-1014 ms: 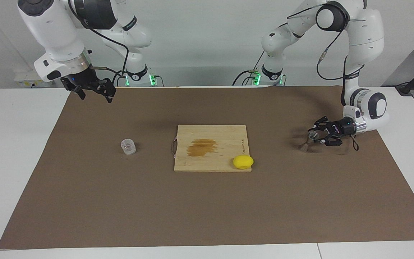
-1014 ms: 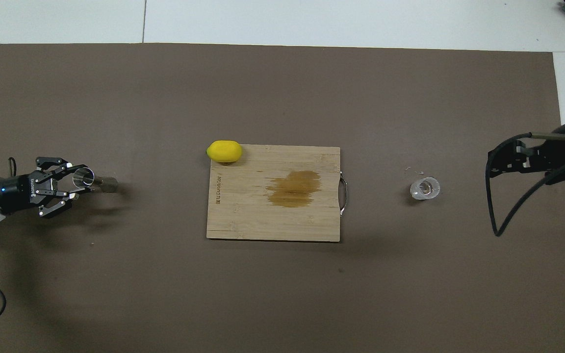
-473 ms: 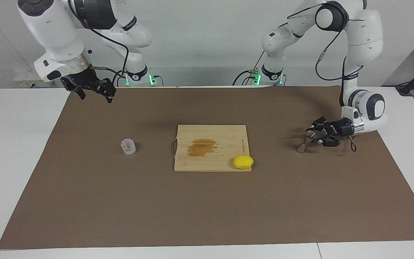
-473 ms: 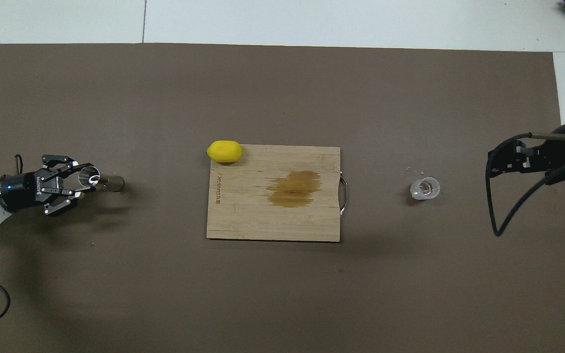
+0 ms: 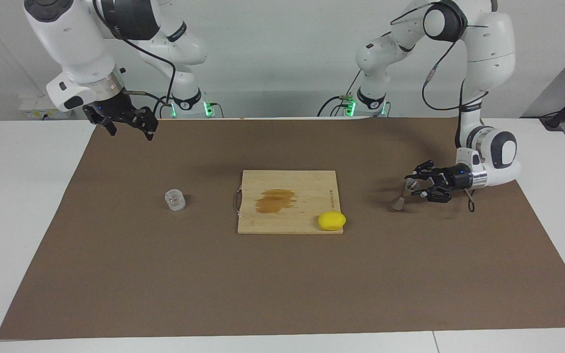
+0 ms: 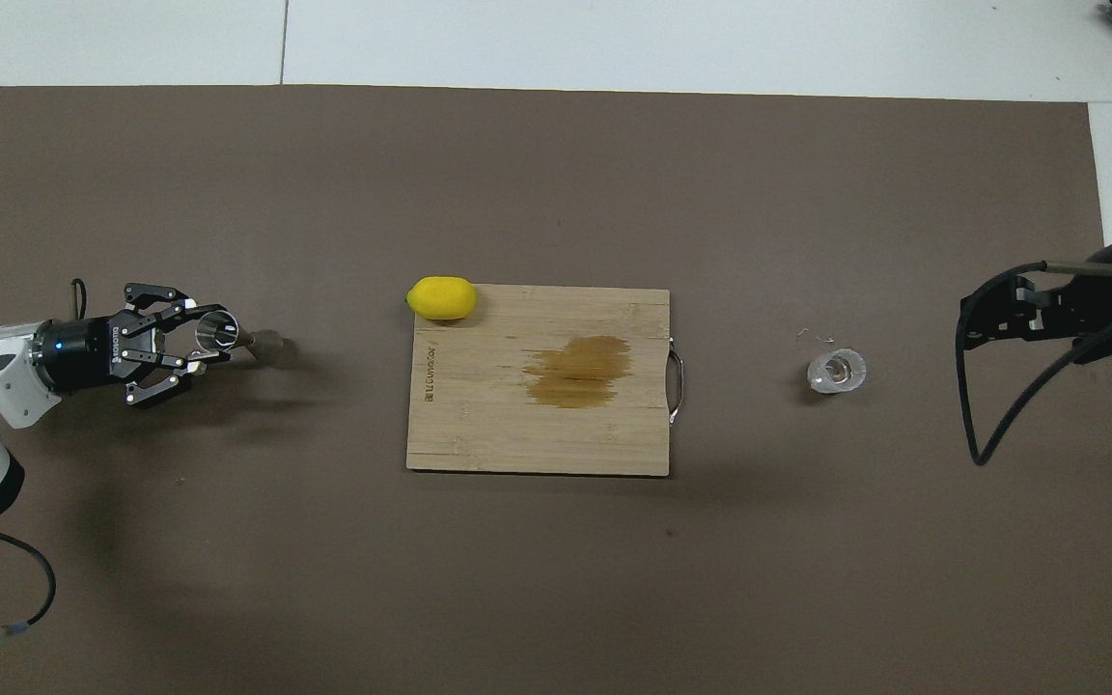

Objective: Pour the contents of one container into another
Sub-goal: 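Carry the metal cup with the left gripper onto the cutting board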

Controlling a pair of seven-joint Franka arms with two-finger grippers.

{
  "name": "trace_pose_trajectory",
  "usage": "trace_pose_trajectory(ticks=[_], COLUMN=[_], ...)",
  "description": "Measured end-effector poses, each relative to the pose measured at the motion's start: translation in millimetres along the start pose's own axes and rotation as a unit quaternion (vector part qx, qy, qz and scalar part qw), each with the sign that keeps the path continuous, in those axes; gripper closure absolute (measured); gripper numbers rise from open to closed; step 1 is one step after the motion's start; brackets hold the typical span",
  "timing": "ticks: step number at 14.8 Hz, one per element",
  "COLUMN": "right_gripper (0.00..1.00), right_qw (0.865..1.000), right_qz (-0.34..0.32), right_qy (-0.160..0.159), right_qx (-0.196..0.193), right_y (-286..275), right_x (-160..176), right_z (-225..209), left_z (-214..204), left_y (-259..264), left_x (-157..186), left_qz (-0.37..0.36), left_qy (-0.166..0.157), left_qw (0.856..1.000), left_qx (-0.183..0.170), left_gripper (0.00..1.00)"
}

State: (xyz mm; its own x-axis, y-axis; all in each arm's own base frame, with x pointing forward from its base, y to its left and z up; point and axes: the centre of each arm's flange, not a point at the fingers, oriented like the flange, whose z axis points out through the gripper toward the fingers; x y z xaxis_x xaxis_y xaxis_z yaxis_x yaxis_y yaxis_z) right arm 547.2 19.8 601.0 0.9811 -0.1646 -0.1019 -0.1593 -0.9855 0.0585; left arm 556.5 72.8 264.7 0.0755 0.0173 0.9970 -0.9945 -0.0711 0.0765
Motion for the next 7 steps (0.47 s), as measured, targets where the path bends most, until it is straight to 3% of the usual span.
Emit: trace_pose_trajectory(ticks=[7], right_gripper=[0.00], right_qw=[1.000], right_qz=[0.000], right_qy=[0.000], right_qx=[0.000], right_y=[0], right_x=[0], right_z=[0], left_z=[81], left_y=[4], left_x=[14], left_qz=[-0.022], left_qy=[0.017], left_qw=[0.999], left_qx=[-0.044], left_gripper=[0.48])
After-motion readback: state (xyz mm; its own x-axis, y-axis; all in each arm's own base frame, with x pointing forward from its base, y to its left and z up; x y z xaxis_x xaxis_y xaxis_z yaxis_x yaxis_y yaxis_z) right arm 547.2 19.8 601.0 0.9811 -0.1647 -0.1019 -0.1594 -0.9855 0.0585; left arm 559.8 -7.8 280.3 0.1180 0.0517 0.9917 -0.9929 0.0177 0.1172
